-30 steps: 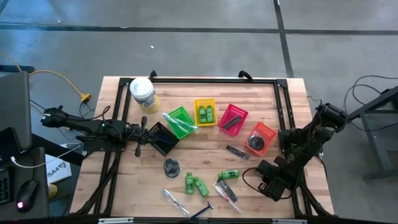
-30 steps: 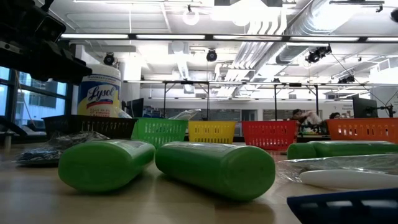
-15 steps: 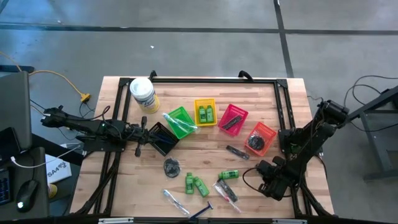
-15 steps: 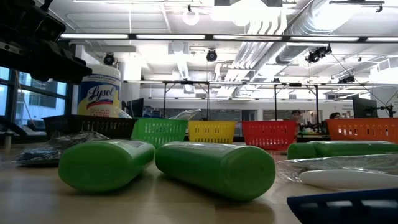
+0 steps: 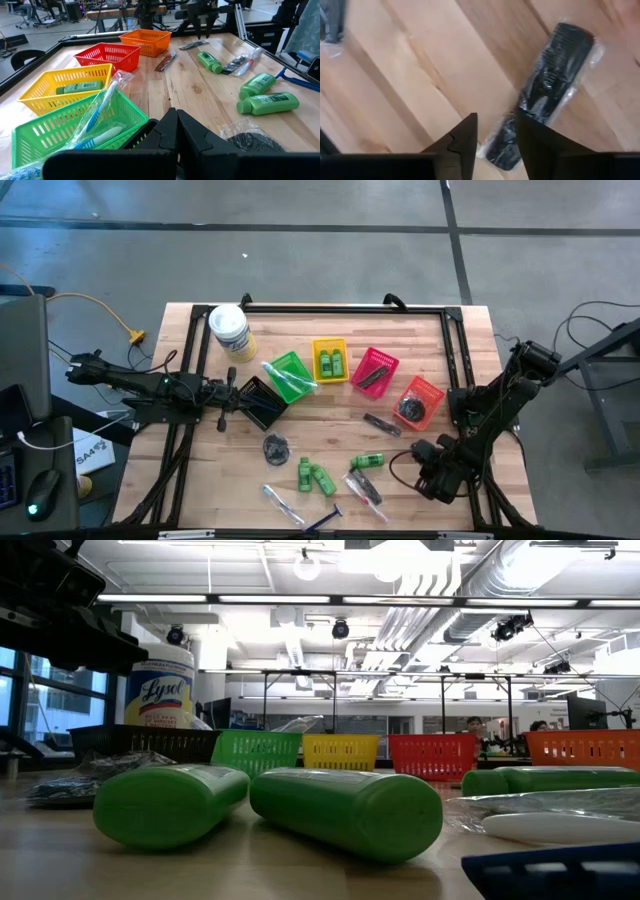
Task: Pick & Place Travel size toiletries
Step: Put the black hair comb into the red bin
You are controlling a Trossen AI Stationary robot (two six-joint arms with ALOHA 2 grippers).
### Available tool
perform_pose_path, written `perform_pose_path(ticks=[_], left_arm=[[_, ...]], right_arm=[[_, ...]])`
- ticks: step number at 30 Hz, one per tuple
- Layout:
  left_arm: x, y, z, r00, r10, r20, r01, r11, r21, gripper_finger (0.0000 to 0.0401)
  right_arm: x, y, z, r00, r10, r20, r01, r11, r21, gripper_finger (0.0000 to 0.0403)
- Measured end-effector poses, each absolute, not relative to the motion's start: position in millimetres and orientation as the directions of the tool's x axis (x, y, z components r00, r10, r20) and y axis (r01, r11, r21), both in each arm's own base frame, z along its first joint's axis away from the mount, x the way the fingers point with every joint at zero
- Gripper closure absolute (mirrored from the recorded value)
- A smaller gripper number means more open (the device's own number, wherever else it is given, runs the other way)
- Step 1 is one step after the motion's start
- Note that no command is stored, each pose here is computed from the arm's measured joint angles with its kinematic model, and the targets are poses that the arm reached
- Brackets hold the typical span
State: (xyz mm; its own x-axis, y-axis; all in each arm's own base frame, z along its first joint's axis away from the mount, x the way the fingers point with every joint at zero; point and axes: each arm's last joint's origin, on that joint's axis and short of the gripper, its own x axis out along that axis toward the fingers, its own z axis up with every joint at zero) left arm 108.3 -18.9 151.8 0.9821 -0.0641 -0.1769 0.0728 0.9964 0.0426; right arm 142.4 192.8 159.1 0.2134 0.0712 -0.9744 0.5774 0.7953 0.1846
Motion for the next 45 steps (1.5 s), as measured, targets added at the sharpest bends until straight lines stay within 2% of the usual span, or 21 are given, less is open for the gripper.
perform_pose_path(ticks=[5, 10, 26, 36, 45], left_arm=[[108, -19, 152, 0.982, -0.064, -0.177, 0.073, 0.996, 0.042, 0.0401], [108, -19, 152, 0.982, -0.064, -0.177, 0.073, 0.996, 0.042, 0.0401], [109, -19, 154, 0.986, -0.058, -0.155, 0.064, 0.997, 0.037, 0.0401], [109, -19, 154, 0.986, -0.057, -0.156, 0.062, 0.998, 0.024, 0.0401], [109, -19, 154, 0.986, -0.055, -0.156, 0.062, 0.997, 0.045, 0.0401]], right_arm=[[142, 193, 151, 0.161, 0.038, -0.986, 0.602, 0.788, 0.129, 0.0267], [142, 194, 143, 0.129, 0.013, -0.992, 0.616, 0.782, 0.090, 0.0280], [141, 191, 138, 0.127, -0.066, -0.990, 0.612, 0.790, 0.026, 0.0395], [146, 196, 160, 0.124, -0.135, -0.983, 0.593, 0.805, -0.036, 0.0400], [153, 204, 181, 0.159, -0.137, -0.978, 0.577, 0.817, -0.021, 0.0400]])
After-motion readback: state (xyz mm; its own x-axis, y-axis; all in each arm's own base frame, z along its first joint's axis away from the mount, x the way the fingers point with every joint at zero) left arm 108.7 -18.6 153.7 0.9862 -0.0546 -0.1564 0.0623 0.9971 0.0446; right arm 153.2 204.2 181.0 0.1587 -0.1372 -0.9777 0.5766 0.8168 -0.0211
